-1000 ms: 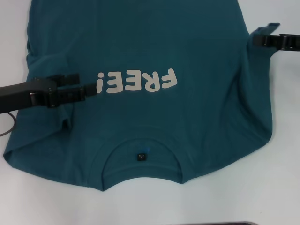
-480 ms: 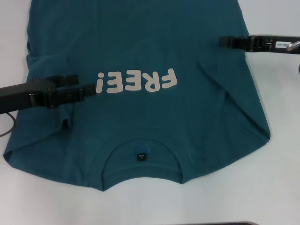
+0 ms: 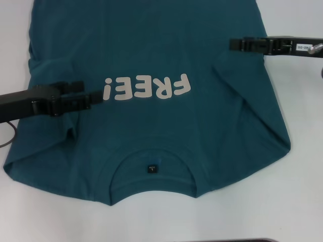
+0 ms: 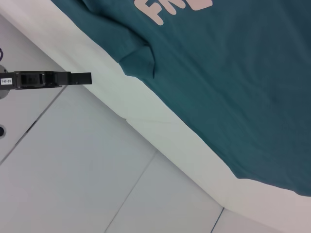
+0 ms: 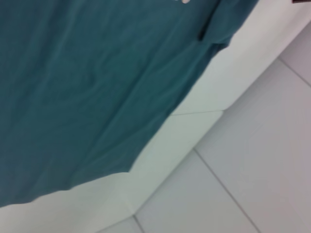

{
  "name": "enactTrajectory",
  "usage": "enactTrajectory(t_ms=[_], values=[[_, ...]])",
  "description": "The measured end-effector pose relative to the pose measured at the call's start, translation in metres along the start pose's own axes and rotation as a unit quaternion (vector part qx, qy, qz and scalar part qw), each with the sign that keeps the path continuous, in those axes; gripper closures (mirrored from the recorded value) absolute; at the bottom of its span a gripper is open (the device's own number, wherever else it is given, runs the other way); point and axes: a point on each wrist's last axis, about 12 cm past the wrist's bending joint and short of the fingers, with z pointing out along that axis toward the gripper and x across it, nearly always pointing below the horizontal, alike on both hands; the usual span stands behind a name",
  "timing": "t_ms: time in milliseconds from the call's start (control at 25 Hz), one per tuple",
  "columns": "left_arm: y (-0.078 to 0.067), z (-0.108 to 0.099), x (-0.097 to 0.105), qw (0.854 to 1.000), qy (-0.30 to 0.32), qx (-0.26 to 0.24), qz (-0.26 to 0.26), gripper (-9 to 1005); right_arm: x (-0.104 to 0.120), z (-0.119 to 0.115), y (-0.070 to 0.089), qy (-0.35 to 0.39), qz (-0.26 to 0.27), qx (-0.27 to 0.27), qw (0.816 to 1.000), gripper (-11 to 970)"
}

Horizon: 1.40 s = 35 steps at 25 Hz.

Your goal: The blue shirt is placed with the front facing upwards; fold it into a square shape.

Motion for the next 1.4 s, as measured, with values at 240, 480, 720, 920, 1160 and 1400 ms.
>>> enactTrajectory(t_ms=[240,480,720,920,1160,1400], values=[[-0.001,0.0,0.0,1.0,0.001,0.004,0.001,89,0.011,-0.025,-0.015,0.001,0.019,0.03,0.999,253],[-0.001,-0.001,0.001,1.0,0.002,0.004,0.001,88,0.019,-0.049,-0.027,0.005,0.064,0.059,0.996,194],[-0.001,-0.001,0.002,1.0,0.003,0.005,-0.001,88,0.027,-0.058,-0.032,0.029,0.087,0.076,0.993,210],[-0.001,-0.001,0.001,1.0,0.004,0.006,0.0,89,0.031,-0.051,-0.032,0.049,0.087,0.077,0.992,212],[-0.001,0.0,0.001,1.0,0.004,0.006,0.0,89,0.036,-0.041,-0.03,0.05,0.092,0.082,0.991,215],[-0.001,0.0,0.001,1.0,0.004,0.004,0.001,88,0.04,-0.031,-0.029,0.057,0.096,0.082,0.99,228]])
